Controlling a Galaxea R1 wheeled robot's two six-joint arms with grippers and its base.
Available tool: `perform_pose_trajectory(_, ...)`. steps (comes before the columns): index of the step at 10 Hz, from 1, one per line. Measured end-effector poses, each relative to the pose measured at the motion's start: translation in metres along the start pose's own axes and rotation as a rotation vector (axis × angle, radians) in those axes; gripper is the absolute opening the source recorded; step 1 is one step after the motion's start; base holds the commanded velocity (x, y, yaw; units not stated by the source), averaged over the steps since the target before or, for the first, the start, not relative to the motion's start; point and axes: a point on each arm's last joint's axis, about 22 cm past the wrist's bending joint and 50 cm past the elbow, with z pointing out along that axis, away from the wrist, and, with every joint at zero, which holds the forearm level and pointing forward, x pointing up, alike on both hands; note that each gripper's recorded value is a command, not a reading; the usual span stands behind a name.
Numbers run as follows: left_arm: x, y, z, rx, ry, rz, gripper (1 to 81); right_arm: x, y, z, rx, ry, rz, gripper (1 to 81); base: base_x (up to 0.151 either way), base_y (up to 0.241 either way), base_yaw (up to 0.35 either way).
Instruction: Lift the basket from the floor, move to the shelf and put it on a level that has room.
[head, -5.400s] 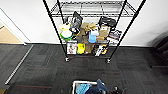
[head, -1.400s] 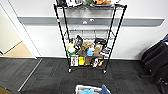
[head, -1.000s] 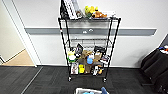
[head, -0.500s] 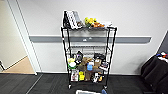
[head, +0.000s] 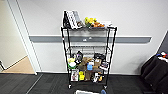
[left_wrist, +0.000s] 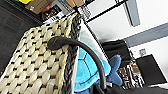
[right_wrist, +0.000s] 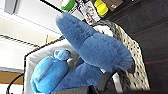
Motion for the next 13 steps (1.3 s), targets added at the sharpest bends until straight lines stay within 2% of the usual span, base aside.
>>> perform_pose_trajectory(2,0.0016,-0.0005,-0.0009,0.000,0.005,-0.002,1.0,-0.0006,-0.0024,0.0002,0.005,-0.001,-0.001,1.0,0.036,0.000,0.000)
perform_pose_trajectory(6,0.0001,0.0026,-0.0015,-0.007,0.013,-0.008,1.0,-0.0034,-0.0028,-0.0008,0.005,-0.002,-0.002,1.0,0.097,0.000,0.000)
perform_pose_trajectory(13,0.0002,0.0067,-0.0017,-0.017,0.018,-0.009,1.0,-0.0037,-0.0026,-0.0024,0.005,-0.002,-0.006,1.0,0.121,0.000,0.000)
